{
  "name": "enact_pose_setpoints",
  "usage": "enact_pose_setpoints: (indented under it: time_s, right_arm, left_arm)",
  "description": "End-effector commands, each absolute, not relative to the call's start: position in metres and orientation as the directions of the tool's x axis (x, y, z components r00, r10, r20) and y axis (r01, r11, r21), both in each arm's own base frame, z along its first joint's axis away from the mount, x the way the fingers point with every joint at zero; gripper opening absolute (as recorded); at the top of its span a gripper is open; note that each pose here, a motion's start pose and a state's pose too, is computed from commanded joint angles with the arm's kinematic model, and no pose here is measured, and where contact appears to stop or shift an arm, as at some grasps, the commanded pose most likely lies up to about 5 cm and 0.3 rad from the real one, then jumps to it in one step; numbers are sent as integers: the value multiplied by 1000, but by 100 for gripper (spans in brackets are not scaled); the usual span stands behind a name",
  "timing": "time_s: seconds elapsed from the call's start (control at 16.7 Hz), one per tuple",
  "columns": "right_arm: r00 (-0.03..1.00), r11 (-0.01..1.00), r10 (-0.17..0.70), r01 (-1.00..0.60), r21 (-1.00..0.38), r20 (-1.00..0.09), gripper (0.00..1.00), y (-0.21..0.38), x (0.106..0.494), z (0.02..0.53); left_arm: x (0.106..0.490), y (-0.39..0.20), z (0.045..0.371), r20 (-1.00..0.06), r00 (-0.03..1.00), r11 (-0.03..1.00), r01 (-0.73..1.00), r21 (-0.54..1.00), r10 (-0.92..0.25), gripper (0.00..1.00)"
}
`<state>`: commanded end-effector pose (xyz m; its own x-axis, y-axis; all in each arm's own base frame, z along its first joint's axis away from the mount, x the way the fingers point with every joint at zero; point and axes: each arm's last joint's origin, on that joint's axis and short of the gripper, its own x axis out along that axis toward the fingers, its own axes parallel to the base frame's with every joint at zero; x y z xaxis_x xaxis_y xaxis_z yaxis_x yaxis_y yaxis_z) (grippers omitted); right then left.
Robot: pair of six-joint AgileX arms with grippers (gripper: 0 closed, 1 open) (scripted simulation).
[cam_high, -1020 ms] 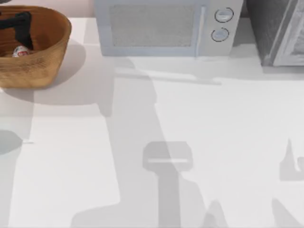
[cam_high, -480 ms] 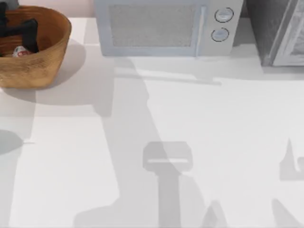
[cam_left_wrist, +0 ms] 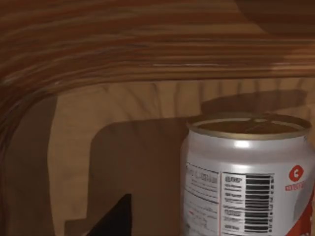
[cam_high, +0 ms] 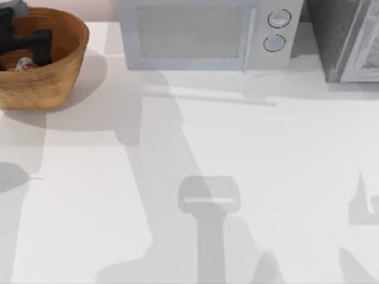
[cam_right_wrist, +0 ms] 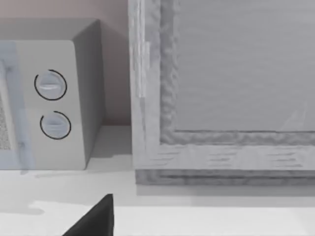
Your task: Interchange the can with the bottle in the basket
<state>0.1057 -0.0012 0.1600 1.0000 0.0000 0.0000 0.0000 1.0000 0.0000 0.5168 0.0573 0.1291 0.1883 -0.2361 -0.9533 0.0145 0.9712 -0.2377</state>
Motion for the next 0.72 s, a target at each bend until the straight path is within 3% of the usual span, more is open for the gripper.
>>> enact_pose_setpoints:
  time_s: [0.72]
  right_arm:
    - [1000, 1000, 0, 0, 0, 0, 100, -1, 106, 160]
  left_arm:
    - [517, 57, 129, -953, 188, 971, 14, -238, -236, 2]
